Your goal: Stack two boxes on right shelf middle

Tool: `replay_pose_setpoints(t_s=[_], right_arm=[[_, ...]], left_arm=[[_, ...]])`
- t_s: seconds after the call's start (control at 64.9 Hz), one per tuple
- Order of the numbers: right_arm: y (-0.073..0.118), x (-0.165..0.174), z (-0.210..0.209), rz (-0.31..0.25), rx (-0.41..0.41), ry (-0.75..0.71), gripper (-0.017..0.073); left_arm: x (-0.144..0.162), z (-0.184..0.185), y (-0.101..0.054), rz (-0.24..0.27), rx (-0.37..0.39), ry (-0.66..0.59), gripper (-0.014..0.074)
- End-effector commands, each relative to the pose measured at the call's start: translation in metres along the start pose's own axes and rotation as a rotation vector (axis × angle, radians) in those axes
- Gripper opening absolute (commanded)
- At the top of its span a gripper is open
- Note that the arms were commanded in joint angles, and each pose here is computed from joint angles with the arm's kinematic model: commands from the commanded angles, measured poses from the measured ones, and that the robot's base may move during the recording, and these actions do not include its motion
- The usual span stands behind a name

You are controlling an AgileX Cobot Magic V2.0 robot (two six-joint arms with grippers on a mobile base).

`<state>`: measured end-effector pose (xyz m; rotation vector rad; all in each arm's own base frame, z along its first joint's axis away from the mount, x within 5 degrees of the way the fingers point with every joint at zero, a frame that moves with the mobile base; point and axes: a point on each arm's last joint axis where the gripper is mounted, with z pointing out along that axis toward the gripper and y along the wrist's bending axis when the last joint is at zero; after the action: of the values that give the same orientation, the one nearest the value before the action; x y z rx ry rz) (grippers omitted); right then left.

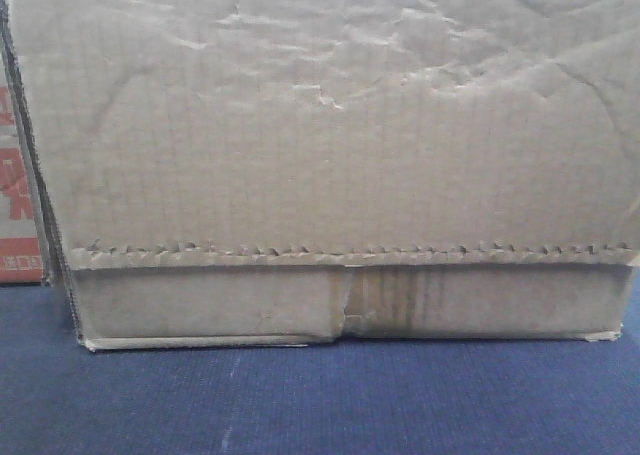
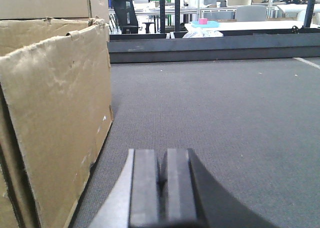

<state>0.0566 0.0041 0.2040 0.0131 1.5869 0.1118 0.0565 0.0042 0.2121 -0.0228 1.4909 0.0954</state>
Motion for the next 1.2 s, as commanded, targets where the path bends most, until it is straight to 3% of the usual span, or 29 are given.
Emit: replay_pose_setpoints(t_s=[0.0, 0.647, 0.925, 1.033, 1.187], right_arm=[[0.0, -0.002, 0.0, -0.008, 0.008, -0.022, -0.0162], [0.0, -0.002, 0.0, -0.008, 0.008, -0.024, -0.0162], [-0.001, -0.011, -0.001, -0.008, 0.014, -0.125, -0.0162], [-0.001, -0.018, -0.002, -0.001, 0.018, -0.199, -0.0162], [0.003, -0.056, -0.012, -0.002, 0.004, -0.276, -0.0162]], left_arm=[[-0.003, 0.0, 0.0, -0.004, -0.002, -0.03, -0.0111], [-0.004, 0.0, 0.0, -0.004, -0.002, -0.038, -0.0111], [-0.008, -0.001, 0.0, -0.01, -0.003, -0.081, -0.0111], [-0.017, -0.002, 0.001, -0.052, -0.007, -0.179, -0.0111], [-0.052, -0.008, 0.003, -0.052, -0.008, -0.255, -0.0111]])
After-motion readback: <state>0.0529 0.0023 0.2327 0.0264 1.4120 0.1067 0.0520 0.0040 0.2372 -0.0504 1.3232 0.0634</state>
